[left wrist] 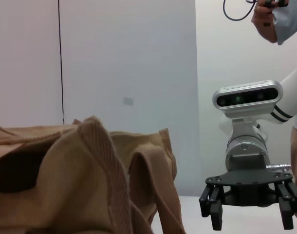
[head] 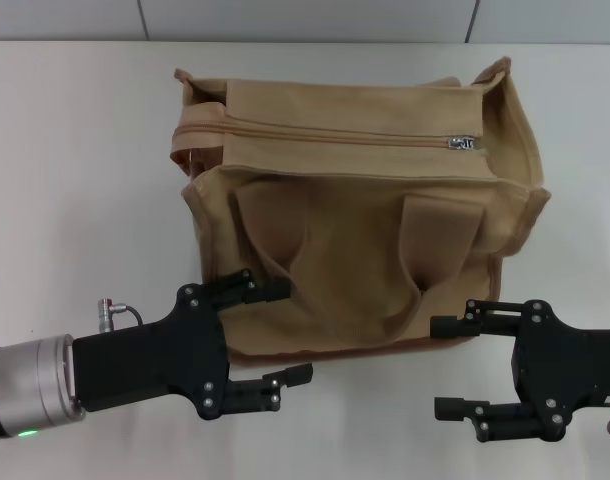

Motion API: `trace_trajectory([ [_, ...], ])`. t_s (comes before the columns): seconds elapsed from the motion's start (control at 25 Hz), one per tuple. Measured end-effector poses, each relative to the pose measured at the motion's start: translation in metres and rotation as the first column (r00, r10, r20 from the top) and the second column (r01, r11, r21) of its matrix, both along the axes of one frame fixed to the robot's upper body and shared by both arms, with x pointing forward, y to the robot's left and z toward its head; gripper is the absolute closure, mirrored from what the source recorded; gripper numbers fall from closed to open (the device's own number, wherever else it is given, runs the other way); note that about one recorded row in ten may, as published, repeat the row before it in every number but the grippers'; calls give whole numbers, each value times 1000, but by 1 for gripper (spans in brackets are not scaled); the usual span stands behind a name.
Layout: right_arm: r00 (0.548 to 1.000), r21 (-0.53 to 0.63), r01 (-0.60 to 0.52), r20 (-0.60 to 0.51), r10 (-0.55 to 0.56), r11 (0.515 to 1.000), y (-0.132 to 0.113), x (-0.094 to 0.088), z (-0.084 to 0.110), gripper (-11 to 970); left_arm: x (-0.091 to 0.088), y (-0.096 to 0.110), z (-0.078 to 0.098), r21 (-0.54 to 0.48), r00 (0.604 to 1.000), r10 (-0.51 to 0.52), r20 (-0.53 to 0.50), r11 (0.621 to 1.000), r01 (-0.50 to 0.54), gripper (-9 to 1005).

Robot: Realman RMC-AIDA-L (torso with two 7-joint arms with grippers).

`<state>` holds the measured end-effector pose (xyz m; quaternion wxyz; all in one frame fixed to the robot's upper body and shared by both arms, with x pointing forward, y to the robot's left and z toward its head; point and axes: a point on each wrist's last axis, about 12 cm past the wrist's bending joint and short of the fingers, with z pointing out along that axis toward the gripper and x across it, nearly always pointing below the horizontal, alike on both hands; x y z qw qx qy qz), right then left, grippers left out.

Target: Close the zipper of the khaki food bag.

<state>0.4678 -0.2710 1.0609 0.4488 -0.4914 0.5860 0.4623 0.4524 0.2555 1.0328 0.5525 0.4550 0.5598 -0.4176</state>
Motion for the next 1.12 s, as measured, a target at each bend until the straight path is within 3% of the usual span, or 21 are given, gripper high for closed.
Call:
trace_trajectory([
  [1.12, 1000, -18, 15, -3, -15, 1000, 2, 2, -3, 220, 1, -1, -2, 9, 1000, 8, -4, 1000, -8, 181],
])
